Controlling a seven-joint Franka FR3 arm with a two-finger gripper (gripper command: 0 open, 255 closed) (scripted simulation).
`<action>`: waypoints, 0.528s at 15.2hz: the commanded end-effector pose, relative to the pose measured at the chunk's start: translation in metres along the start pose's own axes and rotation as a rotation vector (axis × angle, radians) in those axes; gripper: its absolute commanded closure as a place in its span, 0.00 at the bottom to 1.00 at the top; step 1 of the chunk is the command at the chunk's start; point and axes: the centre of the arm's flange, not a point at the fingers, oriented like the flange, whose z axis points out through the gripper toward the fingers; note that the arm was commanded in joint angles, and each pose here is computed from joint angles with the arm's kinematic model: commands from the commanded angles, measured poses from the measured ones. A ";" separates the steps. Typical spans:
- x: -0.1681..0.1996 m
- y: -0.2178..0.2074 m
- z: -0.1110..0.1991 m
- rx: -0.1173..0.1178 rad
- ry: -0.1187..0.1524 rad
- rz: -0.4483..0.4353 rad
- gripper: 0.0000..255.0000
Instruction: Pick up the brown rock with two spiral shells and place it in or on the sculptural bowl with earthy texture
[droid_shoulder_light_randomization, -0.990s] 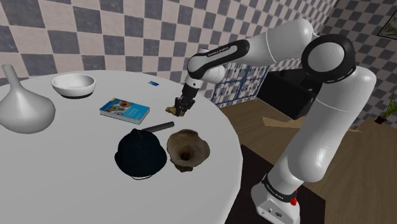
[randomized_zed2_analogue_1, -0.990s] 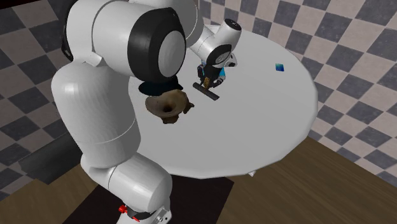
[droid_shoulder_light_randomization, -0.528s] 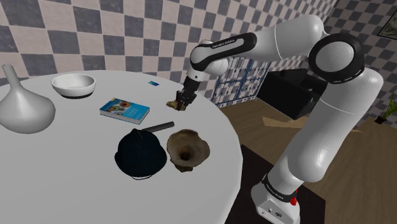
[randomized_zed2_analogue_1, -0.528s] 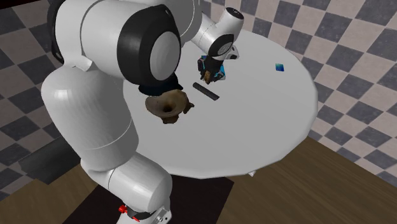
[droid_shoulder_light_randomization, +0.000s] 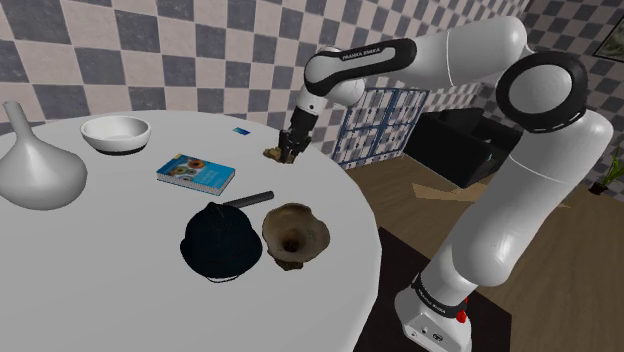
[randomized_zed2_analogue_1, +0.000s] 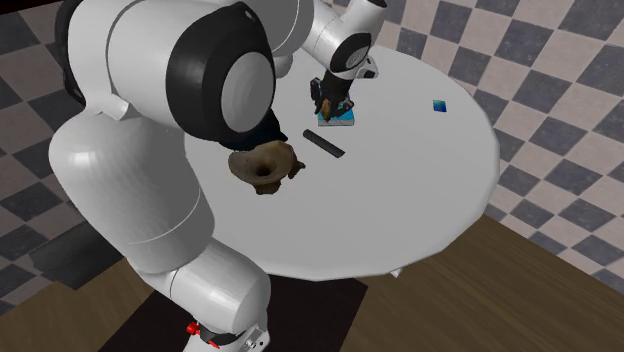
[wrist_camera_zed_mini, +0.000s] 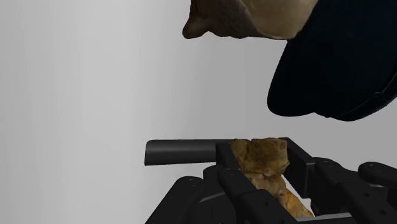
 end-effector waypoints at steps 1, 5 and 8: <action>0.000 -0.002 -0.005 0.000 0.000 0.000 1.00; -0.047 -0.026 0.000 0.000 0.000 0.000 1.00; -0.082 -0.044 0.003 0.000 0.000 0.000 1.00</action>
